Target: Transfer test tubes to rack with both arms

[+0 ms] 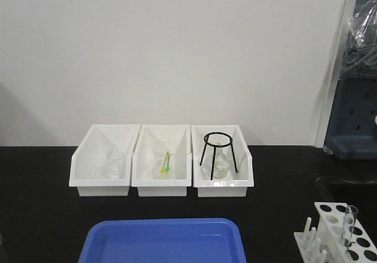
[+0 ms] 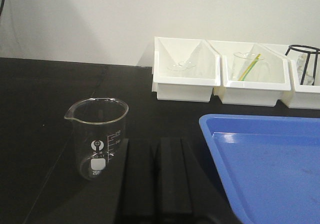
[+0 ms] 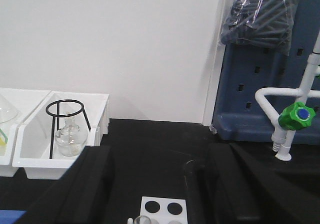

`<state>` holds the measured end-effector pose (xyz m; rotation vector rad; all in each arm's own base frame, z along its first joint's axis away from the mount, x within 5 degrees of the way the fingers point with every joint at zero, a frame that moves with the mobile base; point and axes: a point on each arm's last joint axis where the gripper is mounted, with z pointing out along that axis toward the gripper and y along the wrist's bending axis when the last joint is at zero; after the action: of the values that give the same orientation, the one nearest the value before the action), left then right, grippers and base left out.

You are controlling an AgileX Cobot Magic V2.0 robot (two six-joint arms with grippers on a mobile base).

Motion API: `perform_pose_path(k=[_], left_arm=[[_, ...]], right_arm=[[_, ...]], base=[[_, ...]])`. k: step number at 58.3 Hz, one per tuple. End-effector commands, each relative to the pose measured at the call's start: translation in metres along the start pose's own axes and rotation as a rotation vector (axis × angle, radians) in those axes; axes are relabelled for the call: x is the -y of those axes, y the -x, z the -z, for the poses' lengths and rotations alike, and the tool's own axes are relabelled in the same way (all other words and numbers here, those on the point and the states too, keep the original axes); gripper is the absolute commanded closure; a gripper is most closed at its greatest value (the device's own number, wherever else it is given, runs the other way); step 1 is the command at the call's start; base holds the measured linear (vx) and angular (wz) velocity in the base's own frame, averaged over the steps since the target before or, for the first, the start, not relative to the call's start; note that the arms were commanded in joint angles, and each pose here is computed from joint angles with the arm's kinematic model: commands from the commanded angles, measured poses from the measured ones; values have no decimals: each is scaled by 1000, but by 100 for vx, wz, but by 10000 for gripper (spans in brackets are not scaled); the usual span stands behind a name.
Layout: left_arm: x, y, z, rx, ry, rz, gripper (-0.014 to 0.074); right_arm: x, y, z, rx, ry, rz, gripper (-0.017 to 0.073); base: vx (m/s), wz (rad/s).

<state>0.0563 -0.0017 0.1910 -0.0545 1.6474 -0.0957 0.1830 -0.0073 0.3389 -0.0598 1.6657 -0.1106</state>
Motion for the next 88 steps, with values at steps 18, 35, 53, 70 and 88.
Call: perform_pose_path(k=[18, 35, 53, 70, 88], left_arm=[[1, 16, 3, 118, -9, 8, 599], [1, 16, 3, 118, -9, 8, 599], [1, 16, 3, 118, -9, 8, 599], [1, 16, 3, 118, -9, 8, 599], [1, 16, 3, 118, -9, 8, 599]], right_arm=[[2, 19, 3, 118, -9, 6, 90], [2, 19, 3, 118, -9, 6, 90], [2, 20, 31, 189, -18, 19, 97], [-6, -46, 93, 256, -25, -25, 273], [-14, -128, 119, 268, -33, -22, 575]], base=[[0, 0], [0, 0], [0, 0], [0, 0], [0, 0]])
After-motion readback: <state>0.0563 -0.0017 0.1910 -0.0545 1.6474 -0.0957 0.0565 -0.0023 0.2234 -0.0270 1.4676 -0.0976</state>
